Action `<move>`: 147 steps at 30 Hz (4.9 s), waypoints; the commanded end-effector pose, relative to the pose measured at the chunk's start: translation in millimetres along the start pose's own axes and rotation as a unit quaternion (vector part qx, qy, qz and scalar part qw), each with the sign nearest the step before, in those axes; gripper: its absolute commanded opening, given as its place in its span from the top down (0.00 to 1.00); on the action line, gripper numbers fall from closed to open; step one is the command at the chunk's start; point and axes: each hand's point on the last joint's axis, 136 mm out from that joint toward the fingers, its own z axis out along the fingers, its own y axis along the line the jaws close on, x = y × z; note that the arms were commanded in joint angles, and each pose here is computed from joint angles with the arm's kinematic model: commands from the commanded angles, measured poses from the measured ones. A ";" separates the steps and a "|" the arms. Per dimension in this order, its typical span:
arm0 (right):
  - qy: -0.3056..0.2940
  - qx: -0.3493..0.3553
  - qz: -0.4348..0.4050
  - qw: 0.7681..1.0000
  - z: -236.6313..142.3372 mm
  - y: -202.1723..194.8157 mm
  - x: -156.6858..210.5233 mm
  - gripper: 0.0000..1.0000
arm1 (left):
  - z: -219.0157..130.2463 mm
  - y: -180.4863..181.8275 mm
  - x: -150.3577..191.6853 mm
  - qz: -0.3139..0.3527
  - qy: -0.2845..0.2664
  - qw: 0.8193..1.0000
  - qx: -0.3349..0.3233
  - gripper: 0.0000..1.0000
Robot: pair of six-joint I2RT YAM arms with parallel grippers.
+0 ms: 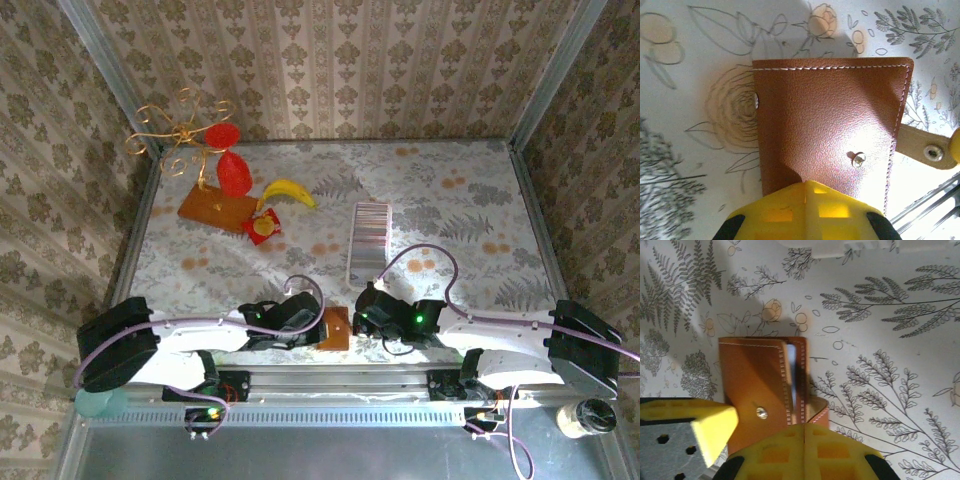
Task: Put the credit cards into the card holder
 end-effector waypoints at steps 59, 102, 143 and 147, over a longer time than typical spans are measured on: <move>0.007 0.002 0.006 1.000 22.3 13.8 -2.7 1.00 | 17.8 25.8 28.2 -0.005 0.057 0.996 -0.063 1.00; 0.004 0.141 -0.066 0.988 35.7 -80.6 53.5 1.00 | 4.0 27.4 14.4 -0.033 0.021 0.998 -0.045 1.00; -0.411 0.179 -0.175 0.877 -83.9 -179.4 -286.6 0.08 | -221.5 255.4 -270.6 0.082 -0.493 0.806 -0.318 0.00; -0.403 0.171 -0.189 0.879 -51.5 -189.6 -290.9 0.07 | -200.4 241.9 -291.2 0.134 -0.505 0.813 -0.258 0.00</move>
